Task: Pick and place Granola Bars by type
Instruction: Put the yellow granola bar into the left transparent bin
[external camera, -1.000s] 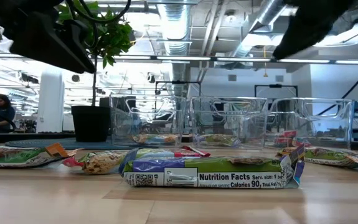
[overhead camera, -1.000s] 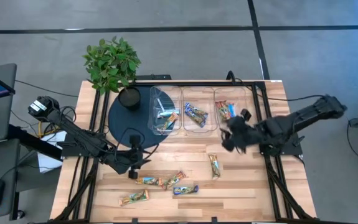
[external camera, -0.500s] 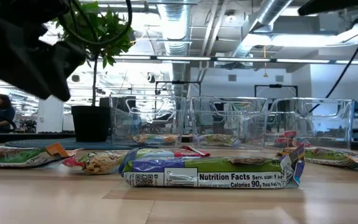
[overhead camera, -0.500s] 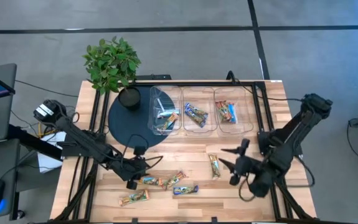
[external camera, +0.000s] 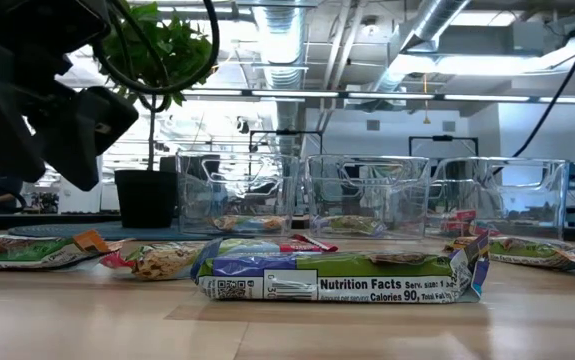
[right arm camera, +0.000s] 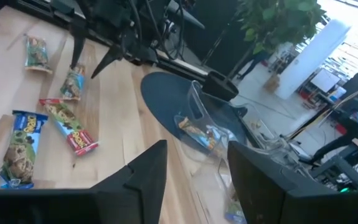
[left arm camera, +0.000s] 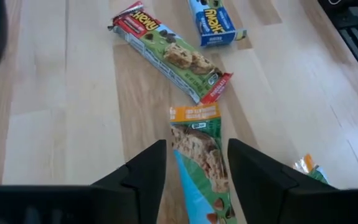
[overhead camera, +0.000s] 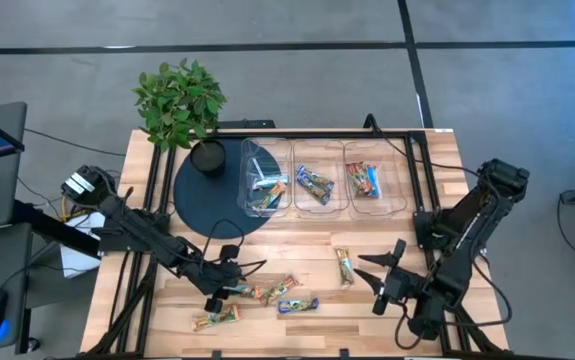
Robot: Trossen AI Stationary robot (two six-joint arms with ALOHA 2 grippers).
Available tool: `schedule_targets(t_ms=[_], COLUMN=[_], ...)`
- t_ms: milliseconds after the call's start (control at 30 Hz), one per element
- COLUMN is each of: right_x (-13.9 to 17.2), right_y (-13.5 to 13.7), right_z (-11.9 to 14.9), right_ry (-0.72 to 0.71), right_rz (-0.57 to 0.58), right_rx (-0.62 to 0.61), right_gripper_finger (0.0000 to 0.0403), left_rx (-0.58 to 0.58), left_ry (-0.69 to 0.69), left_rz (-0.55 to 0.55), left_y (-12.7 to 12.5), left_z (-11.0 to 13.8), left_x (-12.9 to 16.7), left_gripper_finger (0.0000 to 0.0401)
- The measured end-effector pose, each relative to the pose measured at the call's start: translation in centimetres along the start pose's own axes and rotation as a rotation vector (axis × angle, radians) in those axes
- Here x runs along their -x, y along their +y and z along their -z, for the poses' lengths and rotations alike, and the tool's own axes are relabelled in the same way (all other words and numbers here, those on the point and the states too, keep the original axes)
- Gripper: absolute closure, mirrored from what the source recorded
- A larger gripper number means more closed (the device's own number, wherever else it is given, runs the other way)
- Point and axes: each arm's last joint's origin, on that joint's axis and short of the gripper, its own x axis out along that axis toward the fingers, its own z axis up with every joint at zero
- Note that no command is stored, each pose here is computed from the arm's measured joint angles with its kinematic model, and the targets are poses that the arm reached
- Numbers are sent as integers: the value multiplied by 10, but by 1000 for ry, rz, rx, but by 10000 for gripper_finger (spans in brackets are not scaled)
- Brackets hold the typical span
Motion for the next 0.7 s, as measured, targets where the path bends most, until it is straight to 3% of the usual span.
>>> schedule_targets(t_ms=[333, 700], right_x=[-1, -1], right_y=[0, 0], right_z=[-1, -2], right_ry=[0, -2], right_rz=[-3, -9], right_rx=[-17, -31], right_gripper_finger=[243, 250], left_rx=[28, 92], left_ry=[13, 37], left_rz=[-15, -14], left_y=[1, 2], left_z=[2, 9], left_x=[0, -5], left_gripper_finger=[179, 165])
